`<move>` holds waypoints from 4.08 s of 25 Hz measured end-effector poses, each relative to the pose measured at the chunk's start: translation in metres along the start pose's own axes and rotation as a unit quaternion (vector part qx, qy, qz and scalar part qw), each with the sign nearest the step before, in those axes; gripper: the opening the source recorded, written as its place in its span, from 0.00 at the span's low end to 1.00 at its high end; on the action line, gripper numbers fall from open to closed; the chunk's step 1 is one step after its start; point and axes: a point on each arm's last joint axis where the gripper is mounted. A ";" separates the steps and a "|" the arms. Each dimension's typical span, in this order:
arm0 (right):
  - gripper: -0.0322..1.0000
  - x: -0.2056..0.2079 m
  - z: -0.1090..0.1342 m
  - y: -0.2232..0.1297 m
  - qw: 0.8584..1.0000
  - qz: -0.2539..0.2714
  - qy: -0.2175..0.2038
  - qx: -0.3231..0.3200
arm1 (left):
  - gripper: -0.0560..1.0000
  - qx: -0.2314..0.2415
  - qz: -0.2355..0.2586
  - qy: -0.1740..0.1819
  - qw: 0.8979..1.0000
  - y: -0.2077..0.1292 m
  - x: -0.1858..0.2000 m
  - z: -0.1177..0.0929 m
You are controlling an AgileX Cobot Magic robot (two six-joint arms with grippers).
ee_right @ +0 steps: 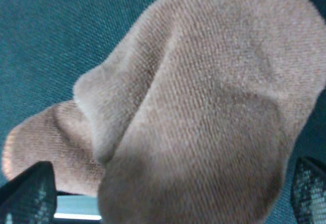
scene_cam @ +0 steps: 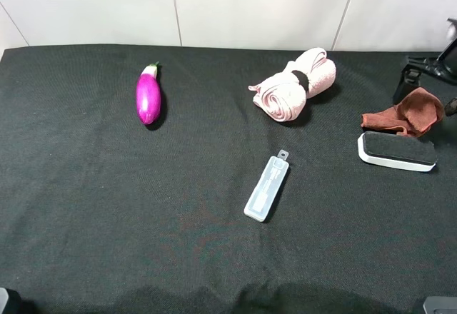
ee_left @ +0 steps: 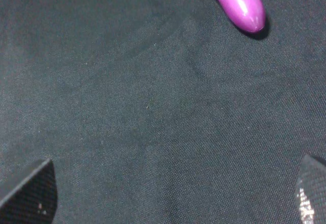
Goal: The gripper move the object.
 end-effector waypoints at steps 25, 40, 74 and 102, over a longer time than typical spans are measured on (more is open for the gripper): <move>0.70 0.129 0.011 -0.057 0.999 -0.026 0.019 0.042 | 0.99 0.000 0.000 0.000 1.000 0.000 0.000 0.000; 0.70 0.191 0.032 -0.116 0.987 -0.123 0.010 0.104 | 0.99 0.000 0.000 0.000 1.000 0.000 0.000 0.000; 0.70 0.183 -0.036 -0.321 0.939 -0.324 0.004 0.116 | 0.99 0.000 0.000 0.000 1.000 0.000 0.000 0.000; 0.70 0.155 -0.049 -0.353 0.867 -0.483 0.033 0.119 | 0.99 0.000 0.000 0.000 1.000 0.000 0.000 0.000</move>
Point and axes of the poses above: a point on each arm's last joint axis where the gripper is mounted, x pointing back along that axis away from the gripper, z along the wrist's bending axis when the last joint is at zero, y = z × x, and after that the axes turned 7 degrees about -x, right-handed
